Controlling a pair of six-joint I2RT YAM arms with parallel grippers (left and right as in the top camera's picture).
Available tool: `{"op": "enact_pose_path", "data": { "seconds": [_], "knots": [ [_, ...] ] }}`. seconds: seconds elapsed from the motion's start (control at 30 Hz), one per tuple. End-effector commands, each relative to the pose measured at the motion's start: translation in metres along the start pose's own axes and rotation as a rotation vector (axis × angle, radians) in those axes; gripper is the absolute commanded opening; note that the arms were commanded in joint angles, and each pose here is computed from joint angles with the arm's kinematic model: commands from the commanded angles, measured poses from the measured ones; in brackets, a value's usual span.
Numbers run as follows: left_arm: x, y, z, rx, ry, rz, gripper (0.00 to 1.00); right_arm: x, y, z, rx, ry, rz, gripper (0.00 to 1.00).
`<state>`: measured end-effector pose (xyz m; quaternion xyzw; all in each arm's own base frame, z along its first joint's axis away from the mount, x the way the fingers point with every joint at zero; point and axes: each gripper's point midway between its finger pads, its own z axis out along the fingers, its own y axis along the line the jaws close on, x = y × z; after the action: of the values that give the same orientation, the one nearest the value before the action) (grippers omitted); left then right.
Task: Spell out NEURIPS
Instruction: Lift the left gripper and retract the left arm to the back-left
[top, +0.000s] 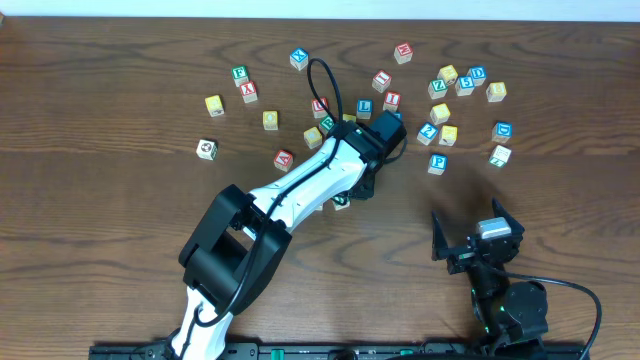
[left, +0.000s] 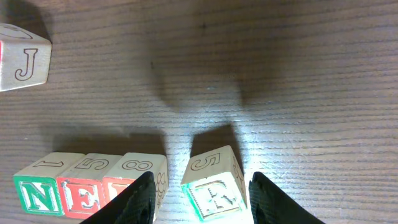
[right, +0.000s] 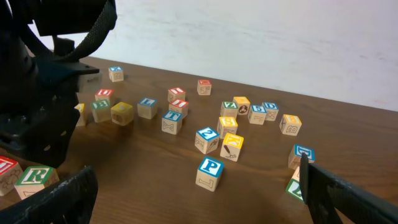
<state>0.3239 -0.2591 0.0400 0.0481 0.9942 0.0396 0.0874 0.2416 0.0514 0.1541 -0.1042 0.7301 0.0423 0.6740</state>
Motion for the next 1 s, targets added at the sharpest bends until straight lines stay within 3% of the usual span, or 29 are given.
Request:
{"op": "enact_pose_path", "data": {
  "seconds": [0.0, 0.3, 0.47, 0.5, 0.8, 0.97],
  "knots": [
    [-0.019, -0.002, -0.025, 0.040, -0.069, 0.014, 0.48, 0.001, 0.000, 0.000, 0.000, 0.001, 0.002, 0.99],
    [-0.060, 0.015, -0.103, 0.074, -0.156, 0.108, 0.48, 0.001, 0.000, 0.000, 0.000, 0.001, 0.002, 0.99],
    [-0.083, 0.051, -0.156, 0.097, -0.255, 0.093, 0.49, 0.001, 0.000, 0.000, 0.000, 0.001, 0.002, 0.99],
    [-0.087, 0.062, -0.167, 0.110, -0.277, 0.086, 0.54, 0.001, 0.000, 0.000, 0.000, 0.001, 0.002, 0.99],
    [-0.087, 0.156, -0.239, 0.364, -0.383, 0.085, 0.58, 0.001, 0.000, 0.000, 0.000, 0.001, 0.002, 0.99],
    [-0.078, 0.195, -0.244, 0.454, -0.374, 0.060, 0.57, 0.001, 0.000, 0.000, 0.000, 0.002, 0.002, 0.99]
  ]
}}
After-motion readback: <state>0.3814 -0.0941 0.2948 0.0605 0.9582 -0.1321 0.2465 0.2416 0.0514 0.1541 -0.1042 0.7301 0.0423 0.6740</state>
